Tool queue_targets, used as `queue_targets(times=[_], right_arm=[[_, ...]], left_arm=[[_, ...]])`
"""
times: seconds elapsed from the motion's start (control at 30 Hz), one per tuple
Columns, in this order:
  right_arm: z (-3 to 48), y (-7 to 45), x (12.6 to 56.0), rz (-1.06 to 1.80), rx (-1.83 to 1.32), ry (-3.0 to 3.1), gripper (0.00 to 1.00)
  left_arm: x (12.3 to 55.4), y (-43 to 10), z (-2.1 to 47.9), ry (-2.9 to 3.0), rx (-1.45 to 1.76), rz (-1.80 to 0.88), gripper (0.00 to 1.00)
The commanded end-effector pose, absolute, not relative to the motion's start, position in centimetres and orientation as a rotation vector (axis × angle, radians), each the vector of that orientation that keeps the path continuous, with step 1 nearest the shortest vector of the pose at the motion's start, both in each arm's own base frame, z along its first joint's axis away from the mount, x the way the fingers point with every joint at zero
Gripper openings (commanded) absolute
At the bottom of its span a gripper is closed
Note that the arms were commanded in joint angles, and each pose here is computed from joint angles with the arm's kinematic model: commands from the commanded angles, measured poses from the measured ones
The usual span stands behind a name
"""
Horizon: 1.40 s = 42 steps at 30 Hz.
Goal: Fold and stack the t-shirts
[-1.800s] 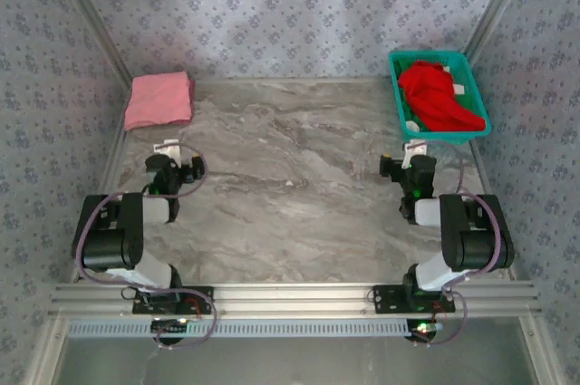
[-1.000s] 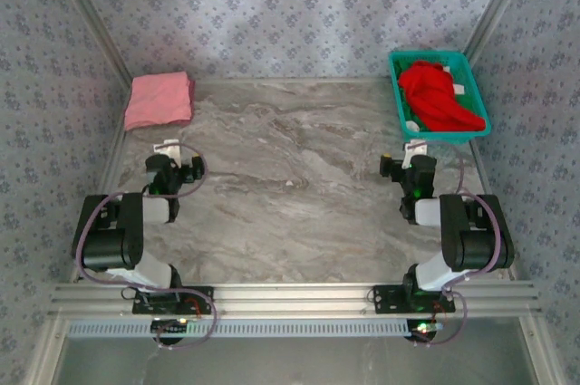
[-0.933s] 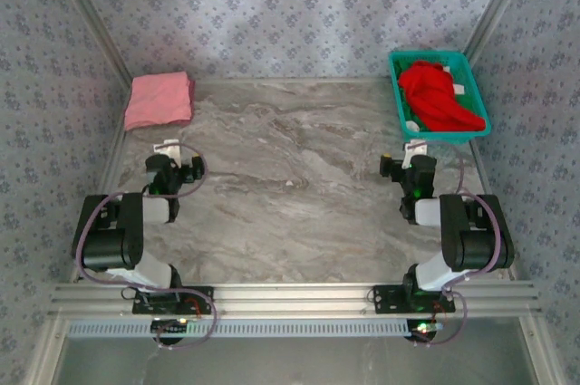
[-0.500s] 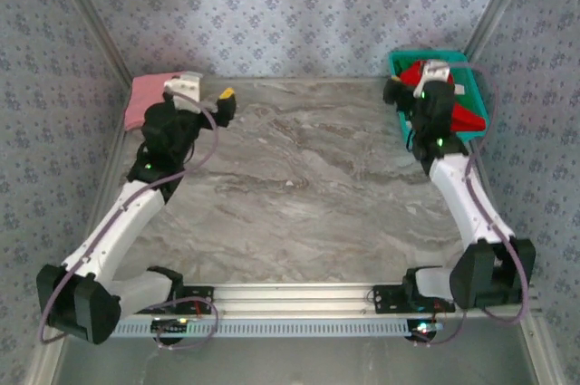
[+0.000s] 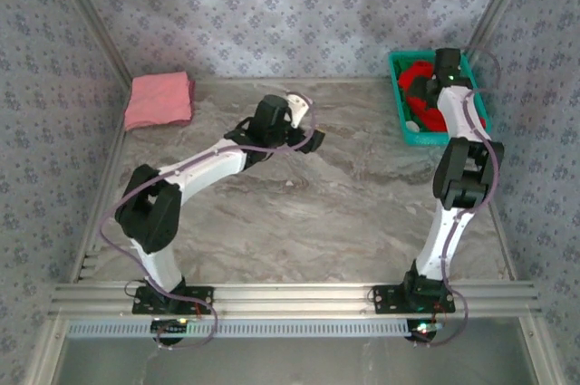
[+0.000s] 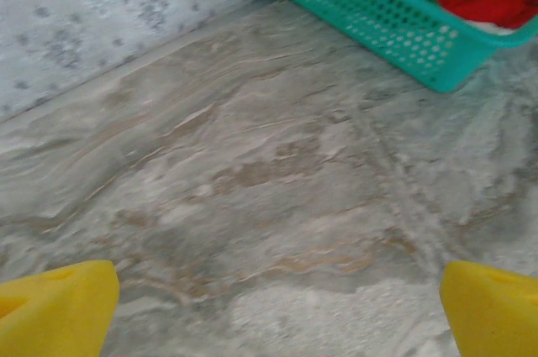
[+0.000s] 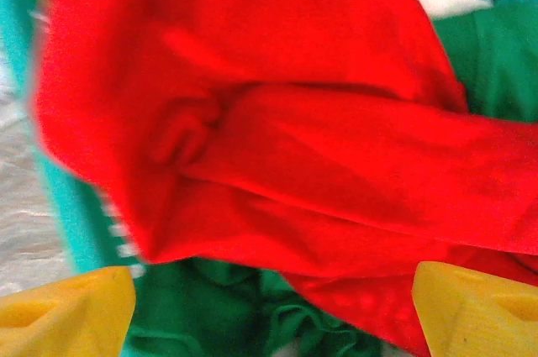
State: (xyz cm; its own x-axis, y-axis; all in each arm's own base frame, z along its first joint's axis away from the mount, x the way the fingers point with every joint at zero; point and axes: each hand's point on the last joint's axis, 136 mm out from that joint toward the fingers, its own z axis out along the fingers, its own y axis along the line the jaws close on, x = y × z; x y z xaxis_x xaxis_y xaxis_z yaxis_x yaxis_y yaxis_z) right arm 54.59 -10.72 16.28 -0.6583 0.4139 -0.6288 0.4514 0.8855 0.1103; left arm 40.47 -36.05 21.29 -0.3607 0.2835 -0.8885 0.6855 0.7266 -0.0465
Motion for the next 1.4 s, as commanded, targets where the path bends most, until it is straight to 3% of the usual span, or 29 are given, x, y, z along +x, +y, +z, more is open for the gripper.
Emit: queue_targets(times=[0.0, 0.17, 0.27, 0.4, 0.47, 0.57, 0.67, 1.13, 1.37], right_arm=[[16.1, -12.0, 55.1, -0.038, 0.69, 2.403, 0.88], [13.8, -12.1, 58.0, 0.059, 0.66, 2.434, 0.88], [13.6, -11.7, 59.4, 0.123, 0.654, 2.425, 0.78], [14.7, -11.7, 60.5, 0.152, 0.642, 2.372, 0.49], [15.9, -11.6, 60.9, 0.163, 0.623, 2.35, 0.26], [18.2, -11.6, 61.1, 0.162, 0.606, 2.312, 0.09], [22.1, -11.7, 60.7, 0.136, 0.594, 2.243, 0.0], [43.2, -8.8, 54.5, -0.011, 0.475, 1.833, 0.0], [54.3, -4.8, 50.3, -0.025, 0.326, 1.63, 0.0]], left_arm=[[40.3, -37.6, 24.4, 1.865, 0.724, -0.592, 0.98], [39.7, -36.9, 23.8, 1.874, 0.703, -0.591, 0.98], [39.2, -36.1, 23.5, 1.884, 0.705, -0.568, 0.98], [38.8, -35.2, 23.4, 1.892, 0.688, -0.547, 0.98], [38.6, -34.9, 23.5, 1.892, 0.679, -0.549, 0.98], [38.3, -34.6, 23.4, 1.893, 0.666, -0.551, 0.98], [38.0, -34.3, 23.6, 1.892, 0.659, -0.552, 0.98], [37.3, -32.7, 25.3, 1.829, 0.633, -0.522, 0.98], [37.9, -30.1, 27.3, 1.791, 0.546, -0.522, 0.98]])
